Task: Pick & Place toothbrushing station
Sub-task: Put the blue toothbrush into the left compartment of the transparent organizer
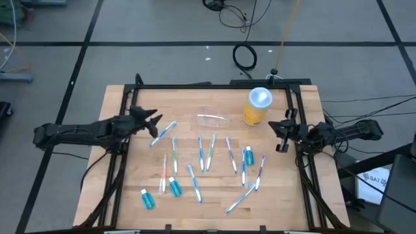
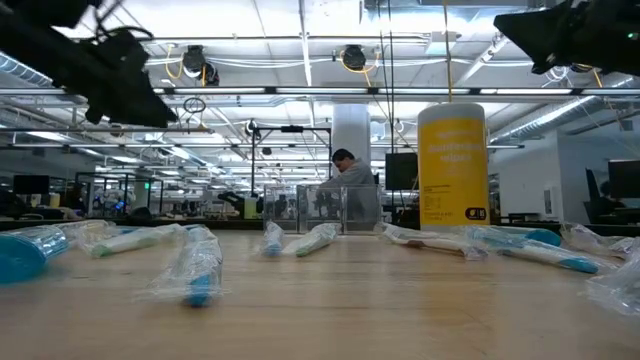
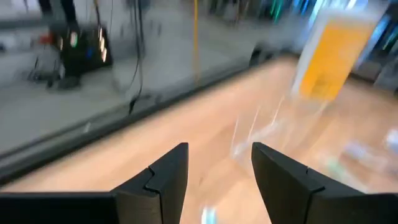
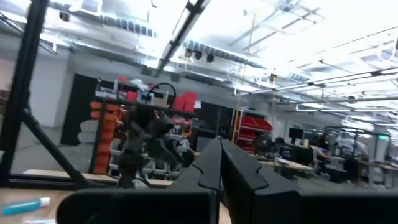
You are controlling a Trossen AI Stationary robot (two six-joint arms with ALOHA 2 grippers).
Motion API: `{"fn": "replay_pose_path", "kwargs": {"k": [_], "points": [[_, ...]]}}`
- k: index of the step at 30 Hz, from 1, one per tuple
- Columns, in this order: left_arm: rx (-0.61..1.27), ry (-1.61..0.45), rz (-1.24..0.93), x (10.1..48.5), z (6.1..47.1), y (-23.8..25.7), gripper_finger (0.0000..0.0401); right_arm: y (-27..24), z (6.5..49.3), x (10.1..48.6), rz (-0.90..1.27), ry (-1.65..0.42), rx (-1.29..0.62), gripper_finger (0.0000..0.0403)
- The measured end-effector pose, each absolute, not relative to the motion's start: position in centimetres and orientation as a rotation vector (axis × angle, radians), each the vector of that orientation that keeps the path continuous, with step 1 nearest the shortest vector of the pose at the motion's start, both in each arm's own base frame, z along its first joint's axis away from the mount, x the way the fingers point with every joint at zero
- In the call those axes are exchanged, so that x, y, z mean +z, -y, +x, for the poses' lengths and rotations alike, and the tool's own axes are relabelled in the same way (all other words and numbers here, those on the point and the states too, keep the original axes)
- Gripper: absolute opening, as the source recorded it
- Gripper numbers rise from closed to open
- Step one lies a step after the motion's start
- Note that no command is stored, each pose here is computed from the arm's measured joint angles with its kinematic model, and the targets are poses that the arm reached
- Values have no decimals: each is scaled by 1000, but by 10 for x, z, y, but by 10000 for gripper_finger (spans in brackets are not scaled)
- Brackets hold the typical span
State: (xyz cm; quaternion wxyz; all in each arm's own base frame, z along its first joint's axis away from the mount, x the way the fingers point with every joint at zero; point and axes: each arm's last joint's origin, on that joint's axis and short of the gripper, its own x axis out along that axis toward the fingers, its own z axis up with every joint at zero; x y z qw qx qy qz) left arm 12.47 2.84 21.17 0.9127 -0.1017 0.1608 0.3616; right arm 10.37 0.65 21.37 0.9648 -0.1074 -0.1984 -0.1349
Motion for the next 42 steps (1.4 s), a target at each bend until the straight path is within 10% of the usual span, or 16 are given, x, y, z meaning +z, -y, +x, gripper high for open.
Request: {"fn": "replay_pose_path", "kwargs": {"k": [14,29,42], "points": [[843,-884,-469,150,179,-69,184,6,129,206,-58,373,-358,4],[742,-965,-556,126,192,-75,182,9,130,204,-16,367,-365,4],[793,-922,-615,126,193,-76,13,9,130,204,-16,364,-364,4]]}}
